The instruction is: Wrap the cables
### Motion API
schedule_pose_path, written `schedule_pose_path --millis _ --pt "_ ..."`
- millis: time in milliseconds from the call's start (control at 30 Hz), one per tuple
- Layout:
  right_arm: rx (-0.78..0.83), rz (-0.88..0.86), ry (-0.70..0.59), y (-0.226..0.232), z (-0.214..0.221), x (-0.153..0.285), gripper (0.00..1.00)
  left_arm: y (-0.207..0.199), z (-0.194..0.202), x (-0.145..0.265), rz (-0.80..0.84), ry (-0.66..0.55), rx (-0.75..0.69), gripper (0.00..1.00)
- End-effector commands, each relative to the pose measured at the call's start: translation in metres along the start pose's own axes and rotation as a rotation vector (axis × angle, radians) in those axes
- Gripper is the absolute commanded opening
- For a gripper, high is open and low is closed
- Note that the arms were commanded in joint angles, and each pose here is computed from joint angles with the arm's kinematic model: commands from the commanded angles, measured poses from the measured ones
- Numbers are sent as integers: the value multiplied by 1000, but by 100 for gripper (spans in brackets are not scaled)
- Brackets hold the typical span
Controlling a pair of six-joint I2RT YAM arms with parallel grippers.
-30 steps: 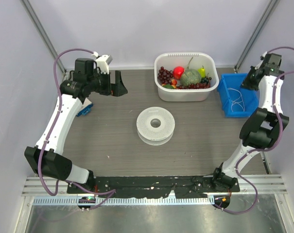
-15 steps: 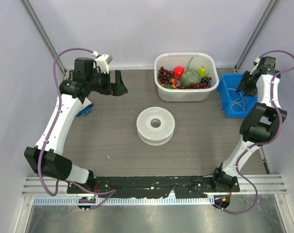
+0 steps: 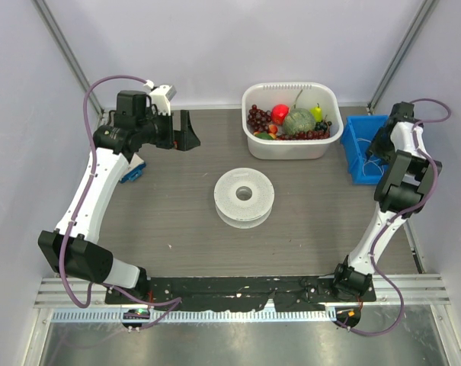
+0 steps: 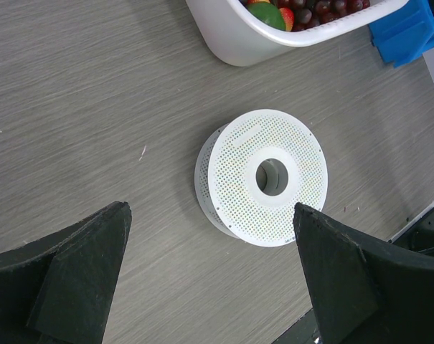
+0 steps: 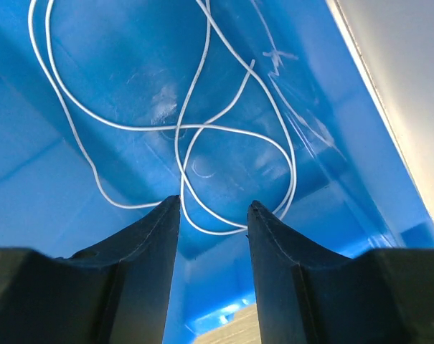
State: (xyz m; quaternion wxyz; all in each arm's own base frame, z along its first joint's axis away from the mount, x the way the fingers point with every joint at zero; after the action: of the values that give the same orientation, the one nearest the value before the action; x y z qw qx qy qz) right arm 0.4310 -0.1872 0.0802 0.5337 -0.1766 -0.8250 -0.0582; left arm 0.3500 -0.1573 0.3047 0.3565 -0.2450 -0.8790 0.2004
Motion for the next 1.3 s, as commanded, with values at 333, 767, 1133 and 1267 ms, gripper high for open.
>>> schedule_pose_path --millis 333,767,1133,1267 --pt "-160 86 -10 3 -20 -26 49 -2 -7 -1 21 -27 -11 100" --pt "-126 41 92 17 -2 -50 23 1 -7 -2 1 -23 -14 100" --pt "-86 53 -6 3 -27 -15 1 0 -10 0 1 -29 -13 100" --pt "-89 14 -141 2 -53 20 1 -1 -11 0 4 -32 -12 100"
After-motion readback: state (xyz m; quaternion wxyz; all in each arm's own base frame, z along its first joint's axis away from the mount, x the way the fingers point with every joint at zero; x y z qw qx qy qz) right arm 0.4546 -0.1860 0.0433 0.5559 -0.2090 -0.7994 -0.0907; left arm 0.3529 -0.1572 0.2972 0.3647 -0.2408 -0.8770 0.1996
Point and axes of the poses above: each gripper's point midway between its finger pads, its own x axis back along the fingers, its own y axis along the line the jaws close on, z = x × y, the point moved 1 cm from there along x, back along the fingers, and after that the axes turned 14 degrees about x, right-handed, at the moved point
